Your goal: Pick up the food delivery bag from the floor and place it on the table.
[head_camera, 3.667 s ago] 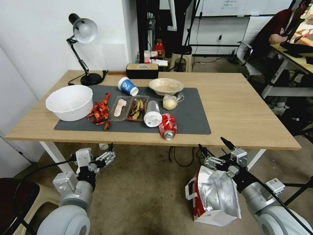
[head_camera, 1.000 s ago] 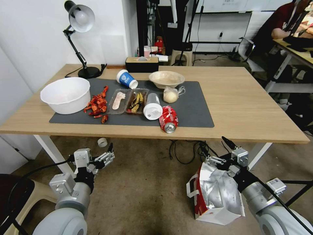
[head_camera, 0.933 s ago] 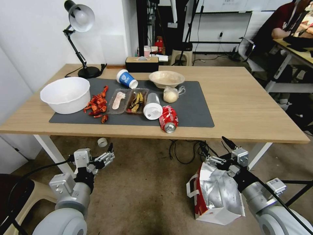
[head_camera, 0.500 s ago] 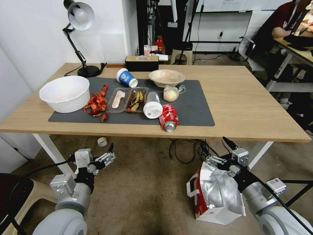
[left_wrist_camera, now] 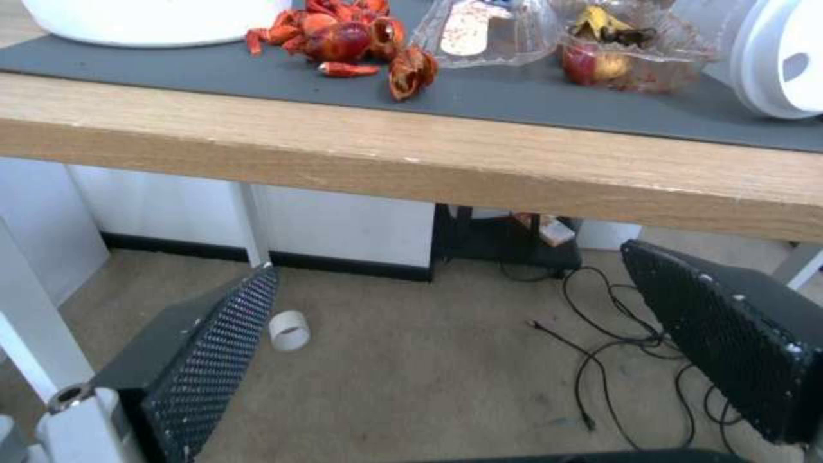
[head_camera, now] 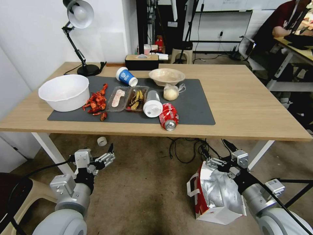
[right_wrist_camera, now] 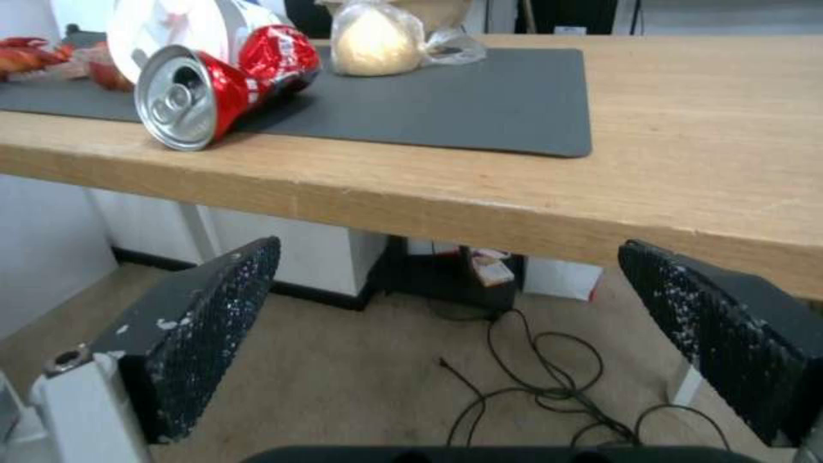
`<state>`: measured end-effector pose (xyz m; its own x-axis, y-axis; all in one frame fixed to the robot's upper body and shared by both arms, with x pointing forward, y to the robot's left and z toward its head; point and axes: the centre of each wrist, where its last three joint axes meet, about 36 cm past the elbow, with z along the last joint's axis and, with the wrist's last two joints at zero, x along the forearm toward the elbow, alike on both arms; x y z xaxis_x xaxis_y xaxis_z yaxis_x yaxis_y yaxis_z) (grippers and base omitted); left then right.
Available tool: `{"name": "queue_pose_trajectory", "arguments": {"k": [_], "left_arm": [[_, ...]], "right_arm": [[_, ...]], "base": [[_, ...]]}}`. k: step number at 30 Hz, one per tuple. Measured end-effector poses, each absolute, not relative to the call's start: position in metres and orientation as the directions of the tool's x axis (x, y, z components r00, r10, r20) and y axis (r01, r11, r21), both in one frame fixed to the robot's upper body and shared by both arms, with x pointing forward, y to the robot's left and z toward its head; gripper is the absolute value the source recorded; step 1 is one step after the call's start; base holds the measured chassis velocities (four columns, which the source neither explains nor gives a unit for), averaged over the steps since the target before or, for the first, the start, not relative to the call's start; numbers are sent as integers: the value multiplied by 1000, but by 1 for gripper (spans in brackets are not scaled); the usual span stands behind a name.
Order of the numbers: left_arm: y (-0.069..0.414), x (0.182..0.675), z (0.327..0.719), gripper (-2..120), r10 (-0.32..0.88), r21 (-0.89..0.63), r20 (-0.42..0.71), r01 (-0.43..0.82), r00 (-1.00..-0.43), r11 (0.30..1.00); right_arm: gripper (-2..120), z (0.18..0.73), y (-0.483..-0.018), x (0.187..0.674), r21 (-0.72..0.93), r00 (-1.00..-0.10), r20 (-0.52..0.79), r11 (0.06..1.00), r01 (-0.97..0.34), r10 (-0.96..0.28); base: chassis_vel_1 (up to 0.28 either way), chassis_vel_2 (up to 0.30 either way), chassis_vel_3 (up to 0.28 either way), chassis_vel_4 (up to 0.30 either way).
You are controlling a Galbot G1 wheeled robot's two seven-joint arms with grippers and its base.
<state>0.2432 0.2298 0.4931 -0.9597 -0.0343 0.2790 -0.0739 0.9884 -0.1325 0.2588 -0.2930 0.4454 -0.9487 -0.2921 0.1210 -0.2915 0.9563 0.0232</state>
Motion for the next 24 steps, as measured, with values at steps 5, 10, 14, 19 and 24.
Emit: {"name": "queue_pose_trajectory", "arguments": {"k": [5, 10, 14, 19, 24], "left_arm": [[230, 244, 492, 100, -34, -133, 279, -73, -960, 988], [230, 244, 492, 100, -33, -134, 278, -73, -960, 988], [230, 244, 492, 100, -33, -134, 280, -73, -960, 988], [230, 244, 492, 100, -34, -131, 279, -73, -960, 989], [230, 243, 493, 100, -36, -131, 279, -75, -960, 989]], "right_arm": [[100, 447, -292, 259, 26, -951, 133, 961, -277, -278], [100, 447, -292, 259, 26, -953, 135, 962, -271, -272], [100, 447, -292, 259, 26, -953, 136, 963, -269, -270], [100, 447, -292, 259, 26, -955, 140, 965, -260, -261], [100, 447, -292, 260, 24, -958, 138, 968, -249, -250]], "base": [[0, 0, 0, 0], [0, 0, 0, 0], [0, 0, 0, 0], [0, 0, 0, 0], [0, 0, 0, 0]]}}
